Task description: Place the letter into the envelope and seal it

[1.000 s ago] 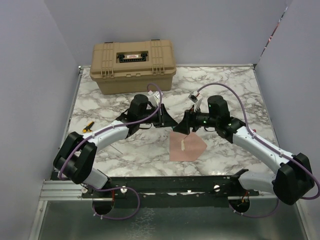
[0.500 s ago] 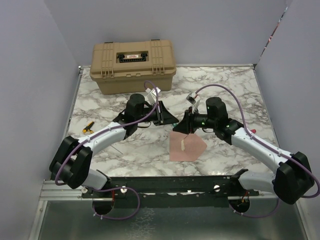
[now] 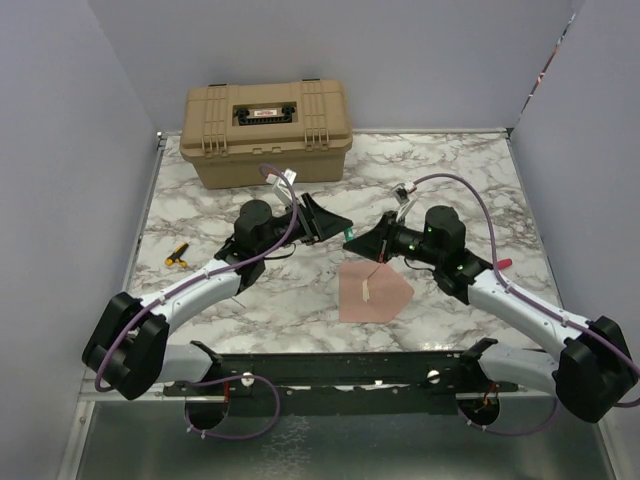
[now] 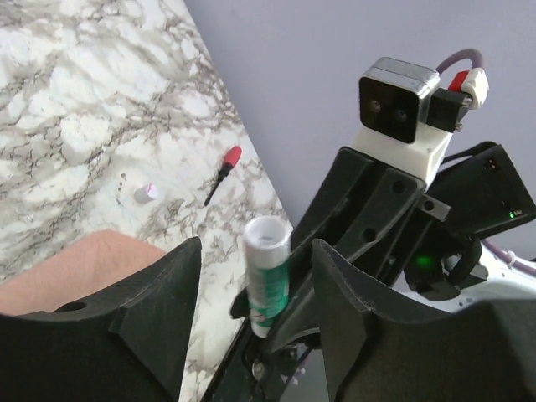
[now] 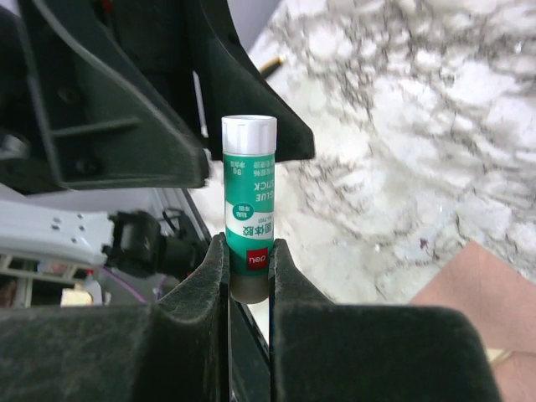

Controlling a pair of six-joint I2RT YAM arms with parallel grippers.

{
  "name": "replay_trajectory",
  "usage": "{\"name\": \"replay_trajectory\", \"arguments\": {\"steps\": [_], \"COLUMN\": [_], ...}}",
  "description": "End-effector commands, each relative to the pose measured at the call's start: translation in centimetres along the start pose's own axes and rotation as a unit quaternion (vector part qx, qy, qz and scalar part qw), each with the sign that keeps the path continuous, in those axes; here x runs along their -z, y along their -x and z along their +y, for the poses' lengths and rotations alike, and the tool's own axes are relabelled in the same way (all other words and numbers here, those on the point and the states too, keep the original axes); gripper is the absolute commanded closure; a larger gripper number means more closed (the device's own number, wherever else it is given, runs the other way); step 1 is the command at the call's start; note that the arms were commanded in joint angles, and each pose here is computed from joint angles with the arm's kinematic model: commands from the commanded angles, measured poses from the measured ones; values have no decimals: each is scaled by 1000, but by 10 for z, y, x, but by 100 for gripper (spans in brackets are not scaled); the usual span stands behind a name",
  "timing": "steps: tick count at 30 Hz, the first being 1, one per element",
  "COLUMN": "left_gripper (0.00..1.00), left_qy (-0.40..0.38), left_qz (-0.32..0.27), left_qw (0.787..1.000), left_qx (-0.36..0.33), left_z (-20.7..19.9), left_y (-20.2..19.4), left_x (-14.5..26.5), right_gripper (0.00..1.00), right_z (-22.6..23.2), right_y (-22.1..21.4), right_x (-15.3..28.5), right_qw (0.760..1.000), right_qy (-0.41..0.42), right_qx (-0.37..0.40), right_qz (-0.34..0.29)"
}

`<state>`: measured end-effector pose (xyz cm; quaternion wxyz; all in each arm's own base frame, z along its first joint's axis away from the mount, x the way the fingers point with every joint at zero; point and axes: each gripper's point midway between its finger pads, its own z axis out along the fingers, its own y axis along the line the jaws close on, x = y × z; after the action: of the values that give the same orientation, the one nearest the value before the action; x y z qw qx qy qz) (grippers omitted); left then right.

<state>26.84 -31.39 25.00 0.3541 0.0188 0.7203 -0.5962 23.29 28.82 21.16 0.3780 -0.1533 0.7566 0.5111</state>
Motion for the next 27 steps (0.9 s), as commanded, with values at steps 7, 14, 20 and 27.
{"name": "replay_trajectory", "arguments": {"steps": [7, 14, 20, 27], "left_gripper": [55, 62, 81, 100], "left_qy": [-64, -74, -81, -96], "left_qz": [-44, -29, -34, -25], "left_qw": [997, 997, 996, 992], "left_qx": [-20, -11, -12, -79], "left_z": [-25, -26, -31, -33], "left_y": [14, 2, 2, 0], "left_x": [-11, -9, -6, -8], "right_gripper": [99, 99, 100, 49], "right_z": [34, 34, 33, 23], "right_y": [47, 54, 61, 48], "right_x": [-2, -4, -2, 7], "right_qw": [996, 994, 992, 998], "right_qy": [48, 49, 45, -12], "right_qx": [-12, -15, -28, 17], "right_qz": [-79, -94, -117, -59]}}
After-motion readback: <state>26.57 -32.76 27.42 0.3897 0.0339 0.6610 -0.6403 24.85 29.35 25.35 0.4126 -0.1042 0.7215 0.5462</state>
